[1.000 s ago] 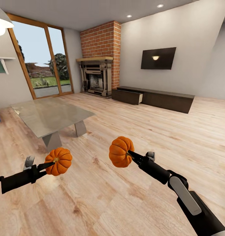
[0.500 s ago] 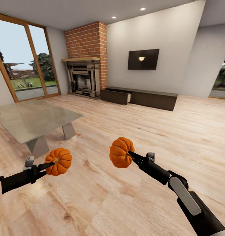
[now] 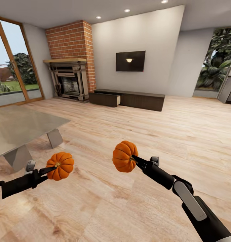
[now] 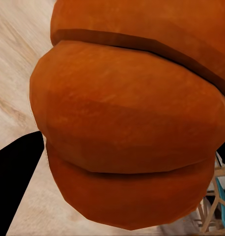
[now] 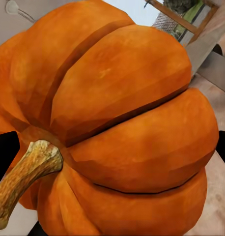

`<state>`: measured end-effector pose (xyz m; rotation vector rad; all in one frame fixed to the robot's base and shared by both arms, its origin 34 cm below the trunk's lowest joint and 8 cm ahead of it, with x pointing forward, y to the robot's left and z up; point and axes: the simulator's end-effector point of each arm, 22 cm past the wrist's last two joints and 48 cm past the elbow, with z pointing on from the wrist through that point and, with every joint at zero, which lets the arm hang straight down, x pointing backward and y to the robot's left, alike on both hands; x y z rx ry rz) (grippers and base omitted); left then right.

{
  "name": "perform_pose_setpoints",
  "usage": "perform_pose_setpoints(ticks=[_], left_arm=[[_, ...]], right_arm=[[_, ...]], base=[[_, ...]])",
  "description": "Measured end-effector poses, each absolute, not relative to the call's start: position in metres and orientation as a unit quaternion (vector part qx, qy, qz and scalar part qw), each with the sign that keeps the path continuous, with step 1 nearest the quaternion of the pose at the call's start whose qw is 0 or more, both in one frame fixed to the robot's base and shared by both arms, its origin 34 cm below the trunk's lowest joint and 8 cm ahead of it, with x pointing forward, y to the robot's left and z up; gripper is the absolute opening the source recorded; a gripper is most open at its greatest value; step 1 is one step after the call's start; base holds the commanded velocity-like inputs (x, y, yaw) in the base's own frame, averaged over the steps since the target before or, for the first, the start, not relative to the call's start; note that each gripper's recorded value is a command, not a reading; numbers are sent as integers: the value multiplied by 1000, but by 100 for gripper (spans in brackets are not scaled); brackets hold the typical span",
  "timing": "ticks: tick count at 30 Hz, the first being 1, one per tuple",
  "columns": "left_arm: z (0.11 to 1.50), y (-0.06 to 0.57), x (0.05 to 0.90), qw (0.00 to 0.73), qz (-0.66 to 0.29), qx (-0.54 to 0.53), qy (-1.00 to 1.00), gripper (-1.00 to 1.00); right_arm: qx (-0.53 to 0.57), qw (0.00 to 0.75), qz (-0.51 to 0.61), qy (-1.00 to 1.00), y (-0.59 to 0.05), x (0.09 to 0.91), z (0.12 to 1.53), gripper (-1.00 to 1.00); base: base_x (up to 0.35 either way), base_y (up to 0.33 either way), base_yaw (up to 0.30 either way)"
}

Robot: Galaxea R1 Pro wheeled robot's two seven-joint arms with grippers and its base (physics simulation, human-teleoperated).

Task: Place each of the two pumpkins and all three candles from the living room inside a cabinet in the living room (use any cabinet), then make sure every cabinet is closed, and position the cauldron so it is next to a table in the living room.

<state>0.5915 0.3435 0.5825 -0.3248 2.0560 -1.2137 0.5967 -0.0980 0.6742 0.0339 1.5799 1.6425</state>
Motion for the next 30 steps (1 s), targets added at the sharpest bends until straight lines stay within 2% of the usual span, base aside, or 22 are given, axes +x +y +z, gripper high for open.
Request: perform_pose_setpoints(ticks=[30], left_arm=[[582, 344, 592, 358, -470, -126, 797, -100]], right_arm=[[15, 423, 652, 629, -99, 598, 674, -100]], base=[[0, 0, -277]])
